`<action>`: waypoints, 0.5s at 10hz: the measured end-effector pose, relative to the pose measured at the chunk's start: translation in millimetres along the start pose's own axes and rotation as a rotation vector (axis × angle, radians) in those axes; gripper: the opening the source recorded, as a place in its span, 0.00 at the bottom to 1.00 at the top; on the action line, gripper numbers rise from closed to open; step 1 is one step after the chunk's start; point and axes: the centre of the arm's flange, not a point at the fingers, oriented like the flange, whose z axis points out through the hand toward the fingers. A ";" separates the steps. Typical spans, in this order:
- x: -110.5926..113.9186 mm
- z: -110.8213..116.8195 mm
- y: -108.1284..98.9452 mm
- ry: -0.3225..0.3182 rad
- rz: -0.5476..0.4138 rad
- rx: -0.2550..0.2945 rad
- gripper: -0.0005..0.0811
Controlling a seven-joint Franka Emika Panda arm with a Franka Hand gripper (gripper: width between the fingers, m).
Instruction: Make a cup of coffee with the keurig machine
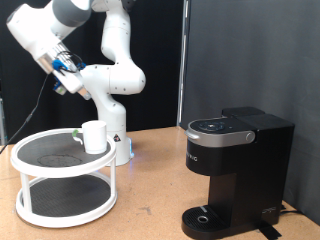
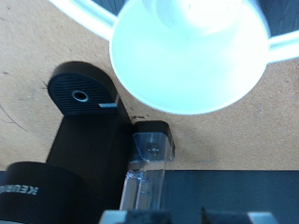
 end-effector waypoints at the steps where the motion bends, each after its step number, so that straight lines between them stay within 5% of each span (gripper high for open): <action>1: 6.8 -7.3 -0.4 -0.008 0.006 0.006 0.01; 5: 22.0 -21.5 -1.6 -0.019 -0.004 0.010 0.01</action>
